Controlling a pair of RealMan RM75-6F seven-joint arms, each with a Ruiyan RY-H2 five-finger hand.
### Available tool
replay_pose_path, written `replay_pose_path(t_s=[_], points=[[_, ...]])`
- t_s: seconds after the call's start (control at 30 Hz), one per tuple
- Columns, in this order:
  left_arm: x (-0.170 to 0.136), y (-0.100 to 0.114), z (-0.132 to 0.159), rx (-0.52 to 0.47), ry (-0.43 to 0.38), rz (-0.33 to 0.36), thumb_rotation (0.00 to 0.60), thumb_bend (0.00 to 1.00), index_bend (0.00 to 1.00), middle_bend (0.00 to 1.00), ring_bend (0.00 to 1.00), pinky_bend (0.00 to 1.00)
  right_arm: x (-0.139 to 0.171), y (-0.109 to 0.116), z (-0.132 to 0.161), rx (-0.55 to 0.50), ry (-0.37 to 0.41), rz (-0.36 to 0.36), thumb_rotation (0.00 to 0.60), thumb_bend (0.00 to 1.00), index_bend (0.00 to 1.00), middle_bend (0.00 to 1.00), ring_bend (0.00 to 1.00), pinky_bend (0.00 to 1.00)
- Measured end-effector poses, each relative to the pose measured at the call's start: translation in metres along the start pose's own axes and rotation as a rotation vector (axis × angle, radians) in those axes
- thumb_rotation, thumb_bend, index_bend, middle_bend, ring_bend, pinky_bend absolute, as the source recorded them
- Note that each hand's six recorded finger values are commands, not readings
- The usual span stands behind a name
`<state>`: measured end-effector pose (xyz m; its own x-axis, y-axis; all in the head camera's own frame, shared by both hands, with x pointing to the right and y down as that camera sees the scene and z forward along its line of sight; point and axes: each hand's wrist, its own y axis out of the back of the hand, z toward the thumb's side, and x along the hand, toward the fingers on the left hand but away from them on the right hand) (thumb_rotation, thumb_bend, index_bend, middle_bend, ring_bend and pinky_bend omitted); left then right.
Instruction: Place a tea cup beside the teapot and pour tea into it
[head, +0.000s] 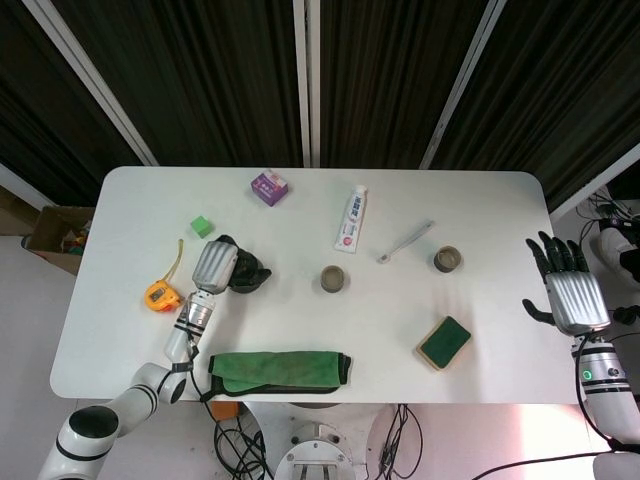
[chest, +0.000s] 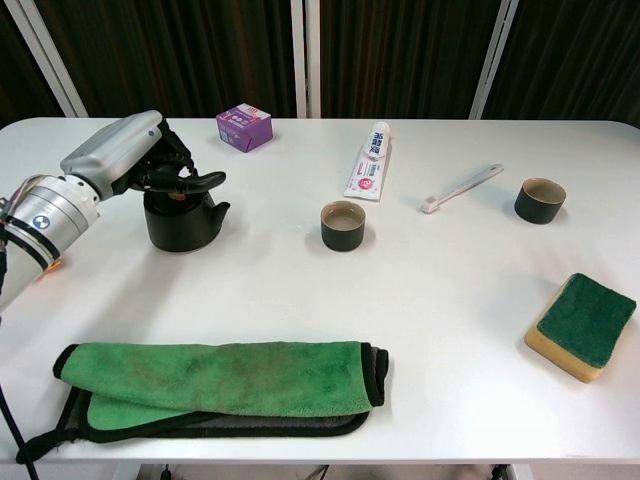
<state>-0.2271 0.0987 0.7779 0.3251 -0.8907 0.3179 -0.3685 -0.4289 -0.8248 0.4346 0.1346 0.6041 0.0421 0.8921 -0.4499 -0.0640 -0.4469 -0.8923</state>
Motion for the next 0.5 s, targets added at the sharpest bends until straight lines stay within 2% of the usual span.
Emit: replay_pose_path(t_s=[0.13, 0.3, 0.5], points=[[0.0002, -0.0024, 0.0003, 0.015, -0.008, -0.017, 0.207, 0.13, 1.00, 0.95, 0.91, 0.40, 0.0000, 0.0005, -0.0004, 0.000, -0.002, 0.000, 0.600, 0.19, 0.00, 0.00, 0.00, 0.00], [-0.0003, -0.0026, 0.0003, 0.033, -0.020, -0.022, 0.183, 0.13, 0.92, 0.89, 0.84, 0.39, -0.0001, 0.0000, -0.0007, -0.001, -0.002, 0.002, 0.600, 0.19, 0.00, 0.00, 0.00, 0.00], [0.0005, 0.0012, 0.0004, 0.036, -0.026, -0.007, 0.169, 0.13, 0.86, 0.85, 0.80, 0.38, -0.0004, 0.0001, -0.0004, 0.000, -0.001, 0.002, 0.600, 0.19, 0.00, 0.00, 0.00, 0.00]])
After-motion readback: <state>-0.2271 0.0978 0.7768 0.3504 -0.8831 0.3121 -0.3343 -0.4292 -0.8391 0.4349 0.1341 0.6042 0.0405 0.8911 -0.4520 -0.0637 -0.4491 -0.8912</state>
